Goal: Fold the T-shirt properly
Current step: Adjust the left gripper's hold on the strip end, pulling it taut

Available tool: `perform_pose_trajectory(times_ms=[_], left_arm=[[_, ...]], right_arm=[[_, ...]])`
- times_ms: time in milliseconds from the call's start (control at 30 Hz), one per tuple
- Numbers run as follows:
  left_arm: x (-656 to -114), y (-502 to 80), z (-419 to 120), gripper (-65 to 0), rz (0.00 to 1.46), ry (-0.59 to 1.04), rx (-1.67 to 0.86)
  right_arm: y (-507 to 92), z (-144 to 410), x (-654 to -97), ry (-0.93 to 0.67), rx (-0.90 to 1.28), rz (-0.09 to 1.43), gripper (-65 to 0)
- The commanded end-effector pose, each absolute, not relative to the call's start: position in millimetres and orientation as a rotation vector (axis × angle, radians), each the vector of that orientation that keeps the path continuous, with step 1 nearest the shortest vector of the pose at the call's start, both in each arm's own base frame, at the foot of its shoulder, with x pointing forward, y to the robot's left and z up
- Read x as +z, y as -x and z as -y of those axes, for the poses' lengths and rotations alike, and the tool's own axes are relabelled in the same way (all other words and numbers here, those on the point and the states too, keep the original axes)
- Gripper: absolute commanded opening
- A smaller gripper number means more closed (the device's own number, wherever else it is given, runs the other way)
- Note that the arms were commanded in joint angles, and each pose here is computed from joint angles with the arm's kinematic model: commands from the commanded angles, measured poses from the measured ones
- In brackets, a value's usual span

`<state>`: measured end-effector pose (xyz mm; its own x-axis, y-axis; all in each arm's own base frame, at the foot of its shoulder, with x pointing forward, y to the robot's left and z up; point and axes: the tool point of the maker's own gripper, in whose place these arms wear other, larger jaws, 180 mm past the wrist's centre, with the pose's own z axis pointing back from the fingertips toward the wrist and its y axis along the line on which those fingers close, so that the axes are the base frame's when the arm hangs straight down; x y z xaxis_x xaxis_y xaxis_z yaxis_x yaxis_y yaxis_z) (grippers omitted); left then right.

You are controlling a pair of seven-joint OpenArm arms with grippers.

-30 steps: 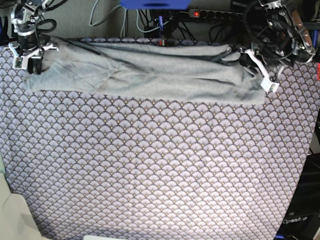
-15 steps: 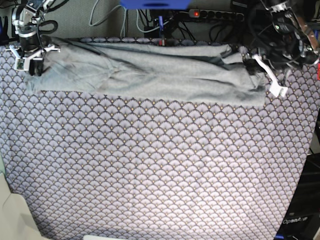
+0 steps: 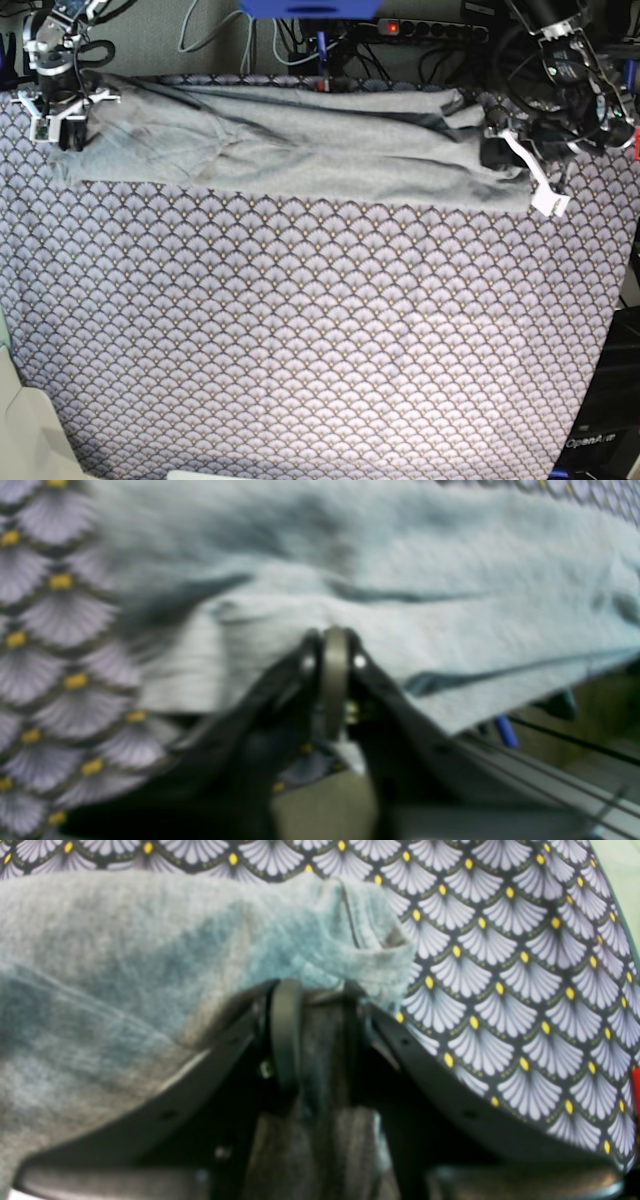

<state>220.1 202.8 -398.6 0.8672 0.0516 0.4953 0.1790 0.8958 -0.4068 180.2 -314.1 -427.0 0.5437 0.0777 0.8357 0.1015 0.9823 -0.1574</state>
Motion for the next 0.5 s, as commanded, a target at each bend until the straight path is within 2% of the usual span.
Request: perform_pose_trajectory(times_ms=[0,133,467], left_arm=[[-391,-222,-207,-54.6,0.551,0.459,-0.078],[-383,-223,-212,-45.5,0.577,0.478,-0.079],[-376,-224,-232,-45.5,0.611,0.448,-0.035]], right_arm=[[-184,315,-418,0.197,0.002,1.028,-49.2],[-184,315,-418,0.197,0.002,1.028,-49.2],[-184,314,-418,0.194,0.004,1.027,-49.2]])
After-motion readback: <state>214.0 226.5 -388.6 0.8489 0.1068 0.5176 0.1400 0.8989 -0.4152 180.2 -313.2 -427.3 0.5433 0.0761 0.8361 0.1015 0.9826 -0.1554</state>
